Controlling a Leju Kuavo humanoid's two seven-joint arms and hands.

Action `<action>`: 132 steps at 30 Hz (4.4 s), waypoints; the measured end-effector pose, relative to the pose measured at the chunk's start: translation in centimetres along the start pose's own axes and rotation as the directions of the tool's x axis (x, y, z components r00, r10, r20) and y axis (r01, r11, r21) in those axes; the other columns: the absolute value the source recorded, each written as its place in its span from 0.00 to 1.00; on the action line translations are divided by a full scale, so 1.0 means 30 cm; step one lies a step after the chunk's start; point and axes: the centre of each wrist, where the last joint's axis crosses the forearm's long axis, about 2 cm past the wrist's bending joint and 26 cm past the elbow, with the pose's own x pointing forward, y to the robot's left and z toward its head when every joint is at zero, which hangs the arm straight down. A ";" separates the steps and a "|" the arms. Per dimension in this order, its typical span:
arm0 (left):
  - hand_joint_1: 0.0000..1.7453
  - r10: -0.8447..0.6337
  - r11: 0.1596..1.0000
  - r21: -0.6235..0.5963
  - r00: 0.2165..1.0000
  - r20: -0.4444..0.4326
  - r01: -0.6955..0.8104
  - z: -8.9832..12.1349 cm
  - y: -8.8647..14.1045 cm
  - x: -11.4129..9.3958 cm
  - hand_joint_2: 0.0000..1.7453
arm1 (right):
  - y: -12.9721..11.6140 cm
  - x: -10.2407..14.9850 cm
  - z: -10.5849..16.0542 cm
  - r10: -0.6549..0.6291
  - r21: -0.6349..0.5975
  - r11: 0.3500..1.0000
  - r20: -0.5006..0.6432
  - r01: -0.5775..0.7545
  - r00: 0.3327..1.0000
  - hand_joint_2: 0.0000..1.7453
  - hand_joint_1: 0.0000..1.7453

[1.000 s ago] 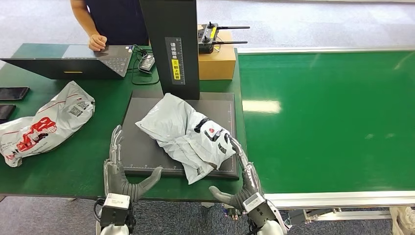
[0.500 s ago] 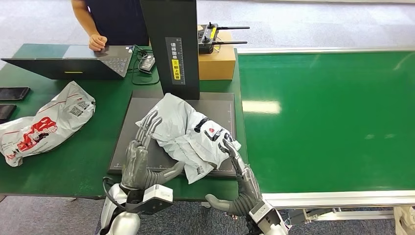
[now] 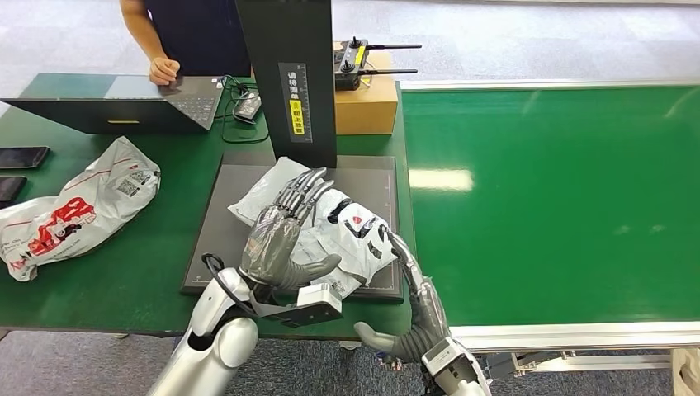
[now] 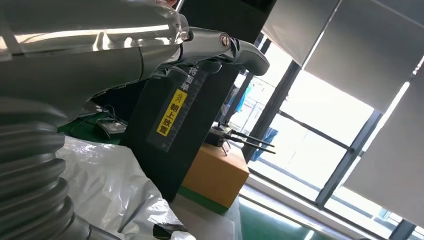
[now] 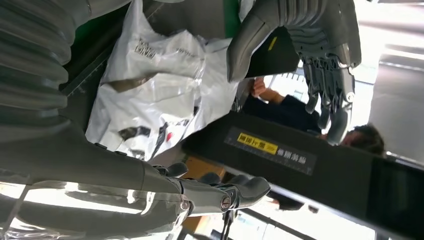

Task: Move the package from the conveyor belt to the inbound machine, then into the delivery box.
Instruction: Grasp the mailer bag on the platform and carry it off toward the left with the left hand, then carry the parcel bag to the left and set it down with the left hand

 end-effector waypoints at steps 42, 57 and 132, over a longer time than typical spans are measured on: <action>0.00 -0.096 0.765 -0.641 0.975 -0.199 -0.056 -0.090 -0.075 -0.332 1.00 | -0.195 -0.010 0.137 0.169 -0.281 0.936 -0.168 -0.212 0.971 1.00 0.00; 1.00 -0.201 0.857 -0.514 0.942 -0.269 0.036 -0.044 -0.081 -0.360 1.00 | -0.188 -0.038 0.108 0.162 -0.264 0.942 -0.177 -0.206 0.971 1.00 0.00; 1.00 -0.497 0.624 -0.027 0.370 -0.785 0.781 0.345 0.751 -0.897 1.00 | -0.106 -0.142 0.079 0.098 -0.283 0.946 -0.221 -0.160 0.970 1.00 0.00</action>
